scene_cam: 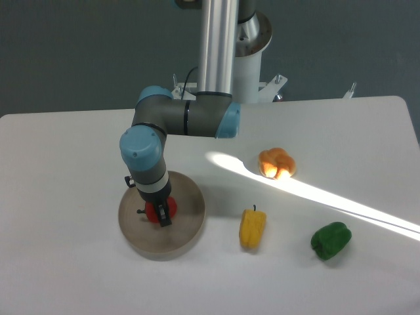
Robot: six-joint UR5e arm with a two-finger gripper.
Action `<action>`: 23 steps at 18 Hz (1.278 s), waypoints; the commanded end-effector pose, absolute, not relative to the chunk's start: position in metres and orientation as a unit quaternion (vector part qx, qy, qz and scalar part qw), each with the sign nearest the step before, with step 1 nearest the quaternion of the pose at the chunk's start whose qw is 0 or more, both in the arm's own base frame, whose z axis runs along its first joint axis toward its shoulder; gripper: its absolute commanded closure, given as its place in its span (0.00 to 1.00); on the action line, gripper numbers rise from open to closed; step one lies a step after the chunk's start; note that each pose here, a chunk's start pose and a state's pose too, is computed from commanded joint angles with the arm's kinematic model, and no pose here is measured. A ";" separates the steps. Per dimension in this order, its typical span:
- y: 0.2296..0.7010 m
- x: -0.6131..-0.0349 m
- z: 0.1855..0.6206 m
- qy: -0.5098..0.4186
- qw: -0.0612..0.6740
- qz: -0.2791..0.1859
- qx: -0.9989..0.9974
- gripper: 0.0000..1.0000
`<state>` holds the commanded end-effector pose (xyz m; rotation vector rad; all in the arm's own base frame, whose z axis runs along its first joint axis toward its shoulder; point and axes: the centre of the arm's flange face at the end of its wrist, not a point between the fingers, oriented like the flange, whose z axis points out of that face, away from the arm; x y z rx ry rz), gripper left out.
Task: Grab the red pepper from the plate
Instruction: 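Lower the gripper onto the red pepper and close on it, then lift the red pepper off the plate and carry it away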
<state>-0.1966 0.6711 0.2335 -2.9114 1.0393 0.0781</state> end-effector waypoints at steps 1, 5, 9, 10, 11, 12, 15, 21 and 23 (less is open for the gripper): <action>0.671 -0.201 0.237 0.338 0.026 0.027 -0.940 0.41; 0.663 -0.242 0.272 0.340 0.026 0.031 -0.940 0.41; 0.652 -0.291 0.301 0.350 0.029 0.029 -0.936 0.41; 0.648 -0.303 0.305 0.357 0.027 0.027 -0.933 0.41; 0.642 -0.316 0.308 0.361 0.025 0.026 -0.932 0.41; 0.635 -0.331 0.313 0.366 0.025 0.029 -0.930 0.41; 0.617 -0.368 0.327 0.380 0.028 0.041 -0.924 0.41; 0.581 -0.427 0.333 0.401 0.024 0.044 -0.915 0.41; 0.578 -0.431 0.333 0.400 0.024 0.044 -0.915 0.41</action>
